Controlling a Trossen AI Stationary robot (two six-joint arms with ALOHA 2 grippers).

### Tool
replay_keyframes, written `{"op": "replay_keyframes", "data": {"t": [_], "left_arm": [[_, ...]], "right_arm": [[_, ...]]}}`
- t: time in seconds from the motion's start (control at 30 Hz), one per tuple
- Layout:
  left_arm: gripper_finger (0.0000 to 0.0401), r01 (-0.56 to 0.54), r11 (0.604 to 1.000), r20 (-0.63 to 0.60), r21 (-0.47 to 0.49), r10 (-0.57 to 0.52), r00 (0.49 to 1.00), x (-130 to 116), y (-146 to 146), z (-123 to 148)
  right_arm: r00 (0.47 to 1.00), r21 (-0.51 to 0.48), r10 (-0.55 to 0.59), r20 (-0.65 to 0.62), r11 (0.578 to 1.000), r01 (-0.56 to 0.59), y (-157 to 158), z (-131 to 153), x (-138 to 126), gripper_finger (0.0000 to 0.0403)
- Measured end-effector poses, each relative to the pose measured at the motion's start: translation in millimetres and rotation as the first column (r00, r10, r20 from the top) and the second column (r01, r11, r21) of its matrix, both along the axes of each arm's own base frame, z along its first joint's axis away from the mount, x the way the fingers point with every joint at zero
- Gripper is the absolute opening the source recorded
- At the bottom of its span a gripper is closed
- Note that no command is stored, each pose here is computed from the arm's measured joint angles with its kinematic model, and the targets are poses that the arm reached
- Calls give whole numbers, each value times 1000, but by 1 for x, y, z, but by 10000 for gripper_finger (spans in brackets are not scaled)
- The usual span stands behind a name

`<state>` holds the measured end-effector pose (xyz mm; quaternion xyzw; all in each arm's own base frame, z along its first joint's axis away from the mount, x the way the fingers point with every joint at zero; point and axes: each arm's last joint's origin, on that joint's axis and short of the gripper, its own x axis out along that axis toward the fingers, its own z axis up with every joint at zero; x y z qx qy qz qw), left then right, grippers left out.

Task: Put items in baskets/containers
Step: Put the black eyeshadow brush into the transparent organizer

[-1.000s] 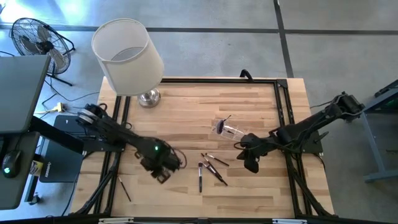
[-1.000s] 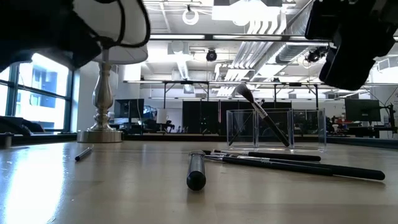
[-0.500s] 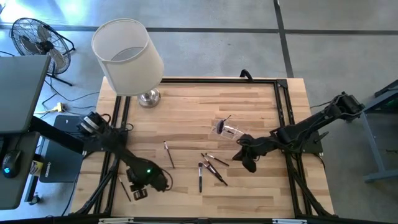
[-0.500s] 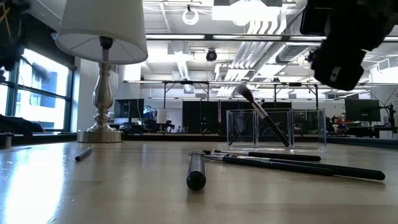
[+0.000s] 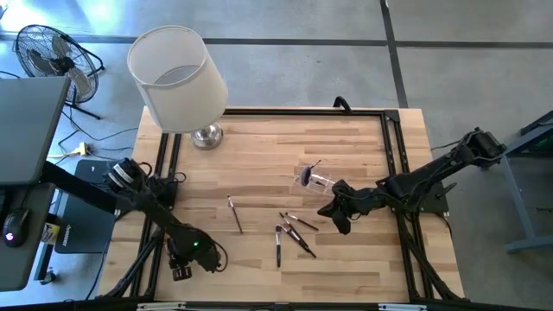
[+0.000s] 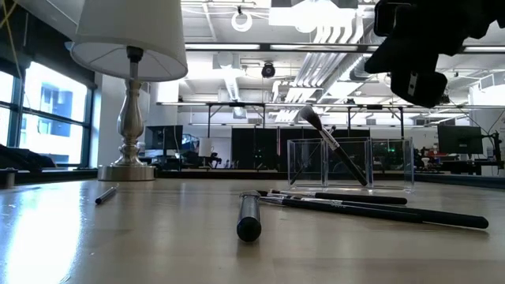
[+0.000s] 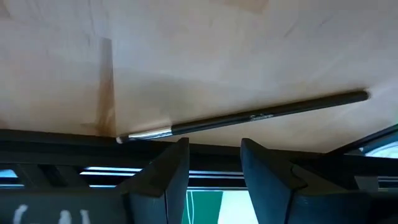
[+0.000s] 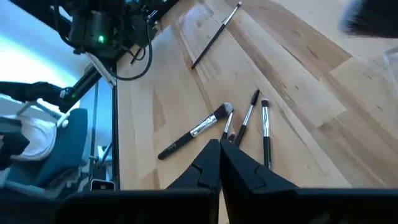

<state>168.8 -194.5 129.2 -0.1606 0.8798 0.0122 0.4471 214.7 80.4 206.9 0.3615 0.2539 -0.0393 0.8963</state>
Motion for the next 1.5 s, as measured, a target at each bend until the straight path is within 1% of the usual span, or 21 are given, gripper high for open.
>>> {"op": "replay_keyframes", "data": {"t": [0.13, 0.27, 0.37, 0.47, 0.57, 0.73, 0.9, 0.97, 1.03, 1.1, 1.17, 1.23, 1.3, 1.43, 1.5], "left_arm": [[142, 21, 1000, 1, -10, -21, 1000, -6, -2, -4], [142, 37, 999, 36, -34, -36, 999, -11, -5, -11], [142, 12, 999, 37, -44, -10, 999, -14, -3, -18], [142, -6, 1000, 46, -6, 6, 999, -15, 1, -21], [142, -34, 999, 57, 12, 33, 998, -10, 6, -22], [142, -113, 993, 70, 17, 112, 991, 5, 16, -21], [142, -202, 977, 104, 66, 195, 975, 23, 28, -16], [142, -214, 971, 119, 103, 201, 972, 27, 32, -12], [142, -210, 966, 165, 153, 185, 969, 30, 34, -5], [142, -222, 954, 233, 201, 173, 957, 34, 35, 5], [142, -273, 934, 323, 232, 191, 927, 39, 34, 16], [142, -337, 917, 394, 213, 235, 889, 46, 31, 32], [142, -372, 908, 432, 194, 262, 863, 50, 28, 47], [142, -376, 910, 467, 175, 260, 845, 55, 17, 68], [142, -388, 906, 469, 169, 273, 840, 58, 10, 71]], "right_arm": [[1000, 2, -29, 3, 1000, 29, -1, 0, 0, 1], [999, 0, -32, 3, 999, 32, -1, 0, 0, 2], [999, -2, -38, 5, 999, 38, -1, 0, 0, 1], [999, -4, -43, 10, 999, 43, -1, 1, 0, 2], [999, -8, -46, 14, 999, 46, -1, 1, 1, 2], [999, -11, -43, 14, 999, 43, -1, 1, 1, 2], [1000, -24, -15, 13, 1000, 15, -1, 1, 1, 3], [1000, -22, 0, 11, 1000, 1, 0, 1, 0, 1], [1000, -29, 18, 10, 999, -17, 0, 1, 0, 1], [1000, -26, 28, 8, 999, -28, 0, 1, 0, 3], [999, -35, 39, 9, 999, -38, 1, 1, 0, 4], [999, -41, 51, 8, 998, -51, 1, 1, 0, 3], [998, -47, 56, 9, 997, -55, 1, 1, 0, 1], [997, -61, 72, 10, 996, -71, 1, 1, 0, 3], [997, -65, 79, 10, 995, -78, 1, 1, 0, 4]]}}
